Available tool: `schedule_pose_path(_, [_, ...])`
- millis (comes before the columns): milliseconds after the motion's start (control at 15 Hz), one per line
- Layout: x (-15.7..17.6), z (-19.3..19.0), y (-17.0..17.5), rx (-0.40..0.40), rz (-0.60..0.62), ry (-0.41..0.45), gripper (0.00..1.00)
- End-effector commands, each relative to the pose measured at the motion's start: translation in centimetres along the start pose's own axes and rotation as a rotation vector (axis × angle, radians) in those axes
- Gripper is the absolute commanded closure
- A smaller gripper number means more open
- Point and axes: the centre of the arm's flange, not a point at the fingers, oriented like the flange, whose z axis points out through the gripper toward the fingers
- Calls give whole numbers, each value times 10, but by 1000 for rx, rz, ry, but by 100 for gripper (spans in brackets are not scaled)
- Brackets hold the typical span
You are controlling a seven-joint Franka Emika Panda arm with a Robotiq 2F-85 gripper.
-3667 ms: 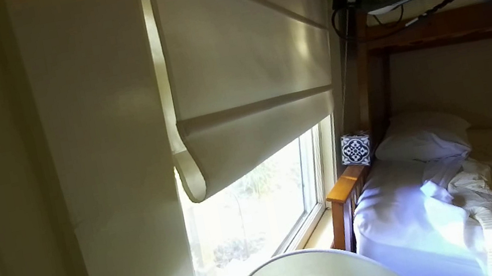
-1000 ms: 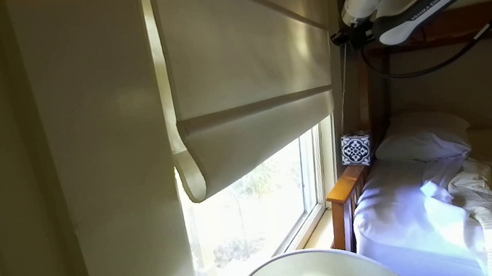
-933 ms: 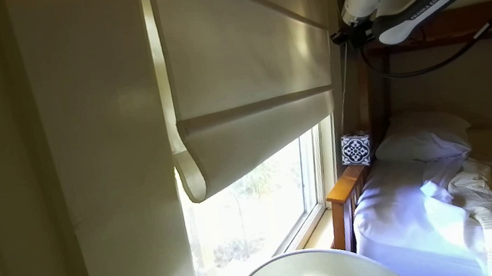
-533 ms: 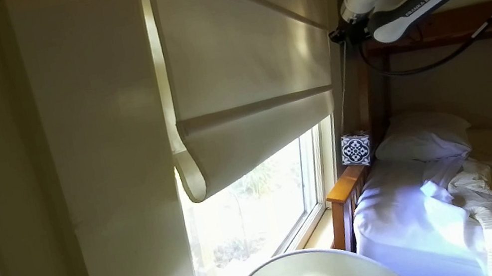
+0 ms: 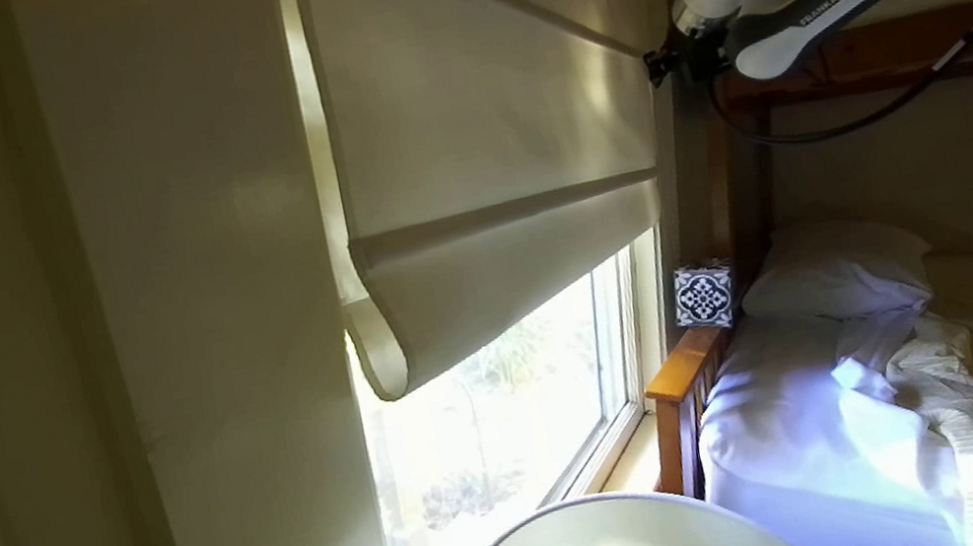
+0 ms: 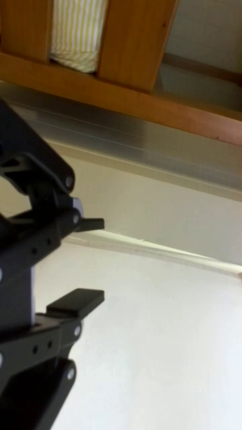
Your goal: Lift up the curtain railing
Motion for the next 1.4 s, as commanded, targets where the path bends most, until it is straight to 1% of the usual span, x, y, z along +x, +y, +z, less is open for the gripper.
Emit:
schedule_pose_path(0, [4,-12,4,53,8,0,72])
schedule_pose_path(67, [5,-12,4,59,10,-1,73])
schedule_pose_path(133, [5,-13,5,58,10,-2,68])
schedule_pose_path(200, [7,-13,6,57,13,-3,38])
schedule_pose_path(267, [8,-14,8,56,18,-4,42])
schedule_pose_path(333, [10,-13,13,53,11,-5,42])
schedule_pose_path(467, [12,-8,20,62,-17,-8,31])
schedule_pose_path(600, [17,0,24,66,-51,11,17])
schedule_pose_path(733, [25,5,30,32,-43,37,2])
schedule_pose_path(800, [34,5,35,-7,-23,67,1])
schedule_pose_path(1000, [66,-1,47,-66,46,154,0])
schedule_pose_path(1200, [104,-11,54,-137,144,247,0])
schedule_pose_path(1267, [82,-19,62,-79,95,187,0])
schedule_pose_path(1333, [89,-21,63,-87,104,202,0])
